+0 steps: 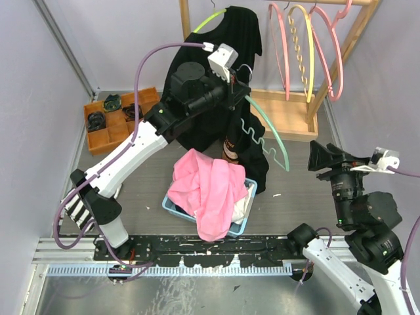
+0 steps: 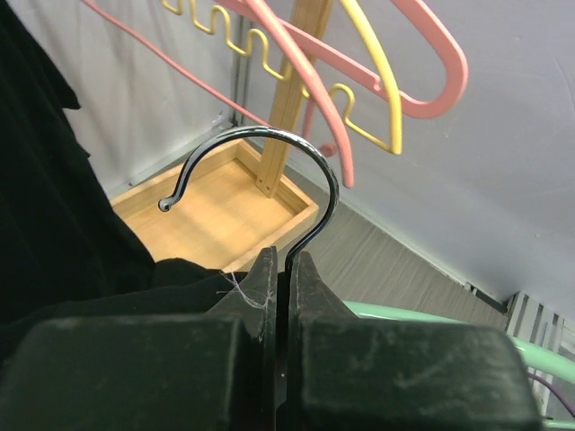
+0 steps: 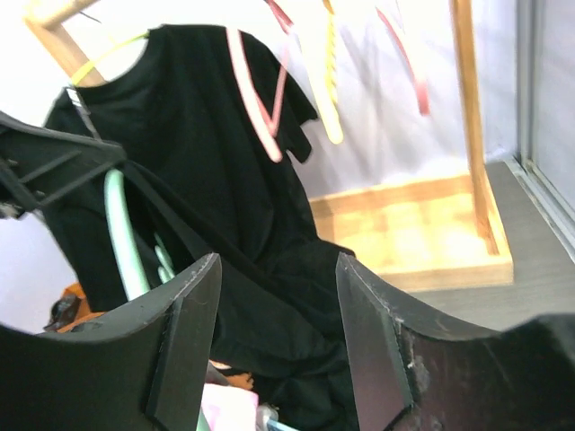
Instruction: Remove the t-shirt from the hanger
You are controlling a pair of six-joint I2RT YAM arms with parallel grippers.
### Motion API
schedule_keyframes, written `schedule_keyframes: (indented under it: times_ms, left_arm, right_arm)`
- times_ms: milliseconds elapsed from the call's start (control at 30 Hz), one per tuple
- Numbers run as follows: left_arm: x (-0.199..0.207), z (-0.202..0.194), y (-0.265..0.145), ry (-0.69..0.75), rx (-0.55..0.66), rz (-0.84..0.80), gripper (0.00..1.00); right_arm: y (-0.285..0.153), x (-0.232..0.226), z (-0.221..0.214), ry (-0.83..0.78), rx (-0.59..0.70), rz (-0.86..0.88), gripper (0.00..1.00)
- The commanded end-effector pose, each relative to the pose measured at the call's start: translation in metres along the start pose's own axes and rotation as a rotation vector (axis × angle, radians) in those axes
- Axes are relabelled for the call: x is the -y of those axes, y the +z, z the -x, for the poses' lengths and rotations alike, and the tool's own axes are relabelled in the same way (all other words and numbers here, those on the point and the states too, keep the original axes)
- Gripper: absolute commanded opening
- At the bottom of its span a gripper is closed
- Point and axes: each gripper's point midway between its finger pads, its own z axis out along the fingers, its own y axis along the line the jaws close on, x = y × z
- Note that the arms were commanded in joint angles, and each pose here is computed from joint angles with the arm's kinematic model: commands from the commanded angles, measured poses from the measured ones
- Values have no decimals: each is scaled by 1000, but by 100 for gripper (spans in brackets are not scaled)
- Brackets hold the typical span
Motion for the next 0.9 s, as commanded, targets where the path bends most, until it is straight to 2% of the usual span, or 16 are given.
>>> schedule_keyframes:
  times_ms: [0, 367, 867]
  left_arm:
    - [28, 25, -5, 62, 67, -60, 0]
    - [46, 2, 13, 80, -28, -93, 0]
    - [51, 0, 20, 97, -67, -84, 0]
  right_arm:
    - [1, -34, 37, -20, 77, 147, 60]
    - [31, -103, 14, -53, -74, 382, 63]
    - [55, -98, -28, -136, -254, 297, 62]
